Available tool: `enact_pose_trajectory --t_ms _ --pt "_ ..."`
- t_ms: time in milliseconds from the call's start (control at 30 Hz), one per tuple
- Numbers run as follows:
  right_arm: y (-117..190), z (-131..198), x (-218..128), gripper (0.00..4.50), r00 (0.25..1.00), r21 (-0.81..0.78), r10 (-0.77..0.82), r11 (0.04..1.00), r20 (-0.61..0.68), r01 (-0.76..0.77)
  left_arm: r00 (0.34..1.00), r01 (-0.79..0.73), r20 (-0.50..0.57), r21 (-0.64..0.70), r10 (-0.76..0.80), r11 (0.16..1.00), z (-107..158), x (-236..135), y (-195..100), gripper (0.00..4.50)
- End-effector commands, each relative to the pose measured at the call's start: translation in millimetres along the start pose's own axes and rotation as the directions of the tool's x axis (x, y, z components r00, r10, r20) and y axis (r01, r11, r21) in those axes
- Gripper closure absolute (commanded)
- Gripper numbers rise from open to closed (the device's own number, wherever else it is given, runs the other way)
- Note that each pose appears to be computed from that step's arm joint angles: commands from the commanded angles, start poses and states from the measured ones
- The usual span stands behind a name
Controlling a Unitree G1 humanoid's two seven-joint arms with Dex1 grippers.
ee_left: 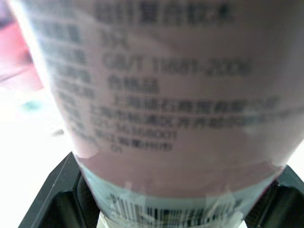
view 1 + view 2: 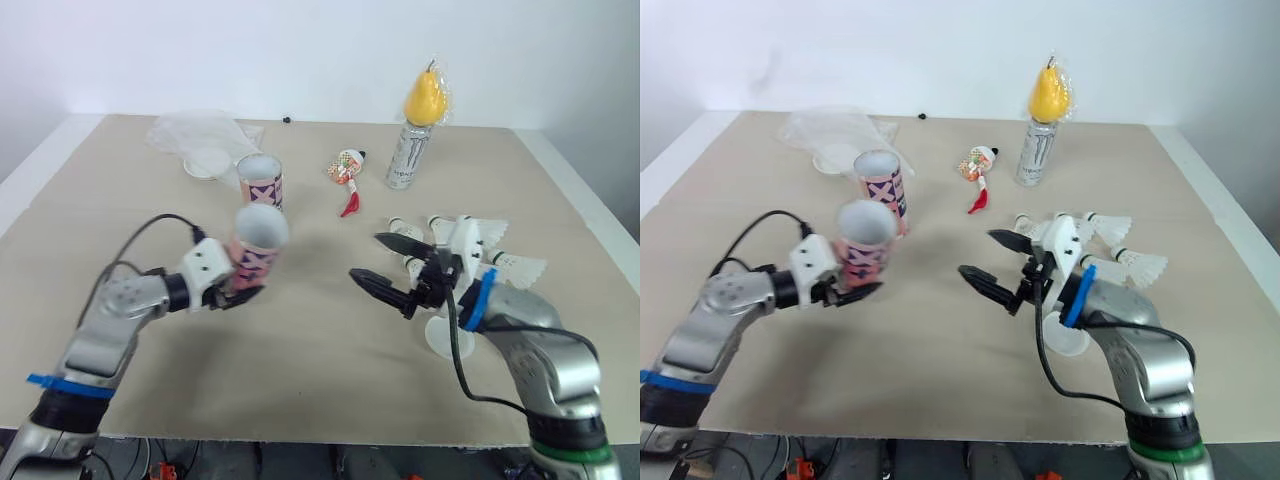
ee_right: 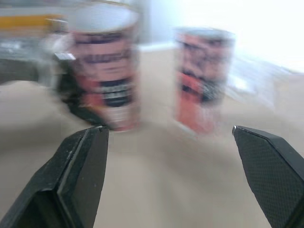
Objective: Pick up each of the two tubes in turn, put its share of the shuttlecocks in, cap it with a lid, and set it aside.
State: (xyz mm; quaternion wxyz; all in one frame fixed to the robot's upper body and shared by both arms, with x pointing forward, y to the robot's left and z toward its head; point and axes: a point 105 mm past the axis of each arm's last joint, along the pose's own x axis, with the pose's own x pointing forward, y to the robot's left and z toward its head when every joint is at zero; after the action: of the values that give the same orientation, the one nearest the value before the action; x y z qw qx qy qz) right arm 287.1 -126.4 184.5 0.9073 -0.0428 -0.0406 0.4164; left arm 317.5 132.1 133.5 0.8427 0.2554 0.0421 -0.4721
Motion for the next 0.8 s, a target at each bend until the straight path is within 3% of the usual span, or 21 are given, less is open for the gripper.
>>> enact_pose_trajectory --t_ms 33,233,433,800 --pt "-6.0 14.4 -19.0 0.0 0.975 -0.04 -0.224 0.974 0.003 0.224 0.991 0.136 -0.026 0.066 -0.135 0.988 19.2 20.1 -10.6 1.13" --pt "-4.8 1.8 -43.1 0.0 0.886 0.018 -0.458 0.887 -0.076 0.46 0.939 0.311 -0.185 0.098 -0.289 0.946 20.4 44.7 -13.1 1.13" --pt "0.4 -21.3 -49.6 0.0 0.831 0.092 -0.532 0.83 -0.165 0.55 0.896 0.382 -0.287 0.111 -0.339 0.917 22.3 55.1 -5.4 1.13" --pt "-14.9 -46.5 -42.0 0.0 0.792 0.148 -0.567 0.784 -0.226 0.603 0.895 0.406 -0.266 0.149 -0.359 0.902 37.1 69.9 -11.8 1.13"
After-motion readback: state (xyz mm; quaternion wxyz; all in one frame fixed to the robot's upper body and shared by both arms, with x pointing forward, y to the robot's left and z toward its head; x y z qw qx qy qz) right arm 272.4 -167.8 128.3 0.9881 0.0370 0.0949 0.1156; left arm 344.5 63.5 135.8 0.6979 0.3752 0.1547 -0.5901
